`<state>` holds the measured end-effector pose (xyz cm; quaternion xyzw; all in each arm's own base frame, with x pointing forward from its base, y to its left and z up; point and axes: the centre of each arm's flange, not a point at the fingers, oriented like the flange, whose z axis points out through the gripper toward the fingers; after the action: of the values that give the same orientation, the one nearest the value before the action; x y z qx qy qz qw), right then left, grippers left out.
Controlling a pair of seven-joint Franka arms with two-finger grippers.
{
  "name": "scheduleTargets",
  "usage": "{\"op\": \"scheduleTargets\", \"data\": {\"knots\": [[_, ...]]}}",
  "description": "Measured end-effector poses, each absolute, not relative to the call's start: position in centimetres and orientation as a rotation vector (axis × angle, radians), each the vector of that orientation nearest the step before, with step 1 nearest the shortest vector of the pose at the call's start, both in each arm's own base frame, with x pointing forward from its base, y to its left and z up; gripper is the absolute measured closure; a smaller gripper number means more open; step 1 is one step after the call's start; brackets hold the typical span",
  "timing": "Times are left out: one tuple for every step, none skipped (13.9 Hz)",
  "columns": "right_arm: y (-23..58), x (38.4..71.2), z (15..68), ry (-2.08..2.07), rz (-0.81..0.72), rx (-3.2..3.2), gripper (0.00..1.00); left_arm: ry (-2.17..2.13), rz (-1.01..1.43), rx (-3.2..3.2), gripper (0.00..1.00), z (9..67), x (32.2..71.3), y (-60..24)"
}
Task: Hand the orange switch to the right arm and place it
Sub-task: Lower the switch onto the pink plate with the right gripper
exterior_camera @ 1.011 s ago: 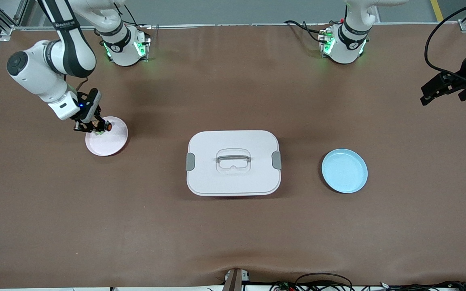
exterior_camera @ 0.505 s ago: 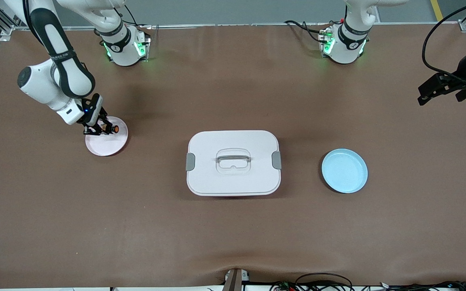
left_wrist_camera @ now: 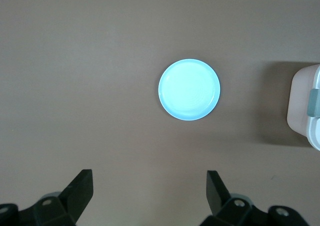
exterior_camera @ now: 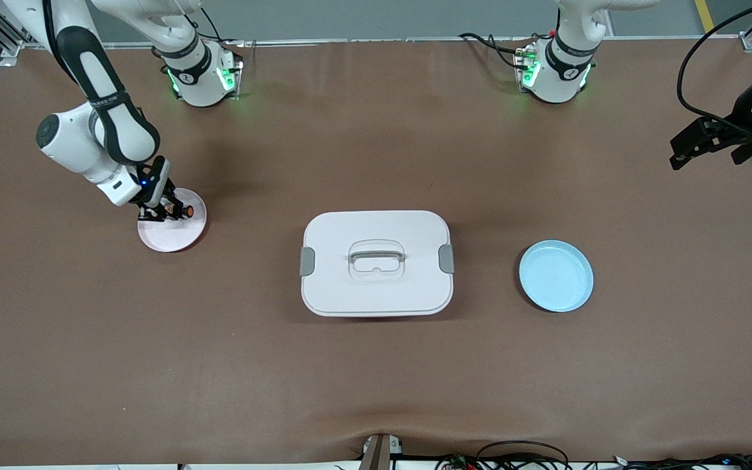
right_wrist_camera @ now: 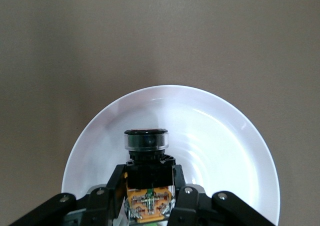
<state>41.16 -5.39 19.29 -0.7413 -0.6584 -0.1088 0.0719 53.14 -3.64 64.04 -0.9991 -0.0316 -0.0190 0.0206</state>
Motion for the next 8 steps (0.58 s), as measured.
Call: {"op": "scheduleTargets", "data": {"knots": [[-5.2,41.4,19.3,-1.988,-0.329,-2.227,0.58,-0.098,-0.059,-3.098,0.00,64.0,53.1,-3.6],[-5.1,41.7,19.4,-1.997,-0.333,-2.226,0.58,-0.098,-0.059,-3.098,0.00,64.0,53.1,-3.6],[-5.0,42.1,19.4,-2.006,-0.336,-2.225,0.58,-0.098,-0.059,-3.098,0.00,64.0,53.1,-3.6],[-4.9,42.4,19.4,-2.019,-0.339,-2.228,0.58,-0.097,-0.059,-3.098,0.00,64.0,53.1,-3.7],[-4.7,42.7,19.3,-2.032,-0.338,-2.231,0.58,-0.093,-0.060,-3.098,0.00,64.0,53.1,-3.8],[-4.5,42.9,19.1,-2.043,-0.333,-2.232,0.58,-0.084,-0.061,-3.098,0.00,64.1,53.1,-4.1],[-4.3,43.1,18.9,-2.052,-0.328,-2.229,0.58,-0.074,-0.061,-3.098,0.00,64.1,53.1,-4.5],[-4.2,43.3,18.7,-2.057,-0.324,-2.227,0.58,-0.067,-0.061,-3.098,0.00,64.1,53.1,-4.7]]}}
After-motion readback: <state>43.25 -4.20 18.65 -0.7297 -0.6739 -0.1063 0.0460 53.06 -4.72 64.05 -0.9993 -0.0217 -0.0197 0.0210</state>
